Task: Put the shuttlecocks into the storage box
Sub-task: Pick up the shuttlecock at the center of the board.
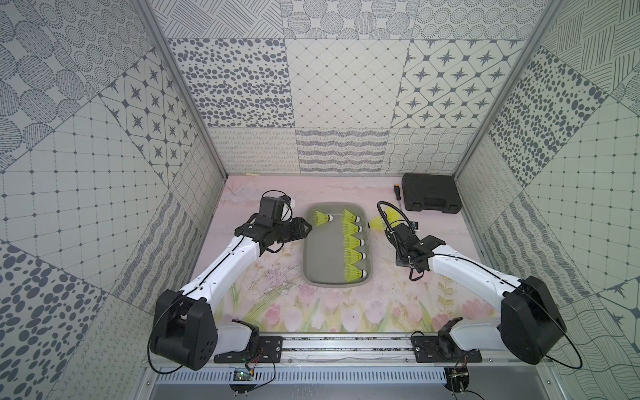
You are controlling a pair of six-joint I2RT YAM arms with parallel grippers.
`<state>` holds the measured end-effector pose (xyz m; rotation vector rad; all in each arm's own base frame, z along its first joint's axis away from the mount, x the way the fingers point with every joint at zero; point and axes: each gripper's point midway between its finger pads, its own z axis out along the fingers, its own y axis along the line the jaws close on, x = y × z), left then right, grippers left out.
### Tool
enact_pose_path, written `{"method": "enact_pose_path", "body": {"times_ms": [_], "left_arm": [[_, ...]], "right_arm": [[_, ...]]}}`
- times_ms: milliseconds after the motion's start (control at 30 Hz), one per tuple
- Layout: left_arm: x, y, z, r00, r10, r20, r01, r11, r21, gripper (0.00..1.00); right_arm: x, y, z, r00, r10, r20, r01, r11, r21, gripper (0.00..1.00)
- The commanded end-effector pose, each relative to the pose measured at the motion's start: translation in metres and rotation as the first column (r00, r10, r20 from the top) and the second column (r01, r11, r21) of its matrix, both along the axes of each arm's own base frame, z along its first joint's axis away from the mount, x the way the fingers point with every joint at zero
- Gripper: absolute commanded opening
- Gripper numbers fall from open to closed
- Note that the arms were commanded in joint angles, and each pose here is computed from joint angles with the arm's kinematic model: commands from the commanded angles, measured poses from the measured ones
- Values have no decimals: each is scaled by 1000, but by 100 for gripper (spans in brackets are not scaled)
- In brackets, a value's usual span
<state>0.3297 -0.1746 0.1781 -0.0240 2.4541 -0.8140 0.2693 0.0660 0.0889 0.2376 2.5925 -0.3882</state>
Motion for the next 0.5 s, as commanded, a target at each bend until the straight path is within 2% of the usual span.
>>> {"method": "enact_pose_path", "body": {"times_ms": [0, 300, 467], "left_arm": [[2, -2, 11, 999, -14, 39, 15, 999, -38, 48], [0, -1, 9, 999, -7, 32, 8, 999, -37, 48], [-1, -1, 10, 999, -6, 34, 7, 999, -32, 48]], "right_arm": [[-8, -4, -3, 999, -34, -5, 34, 999, -5, 15], [31, 36, -4, 996, 85, 30, -87, 992, 86, 25], [57, 47, -3, 995, 91, 32, -94, 991, 93, 29]]}}
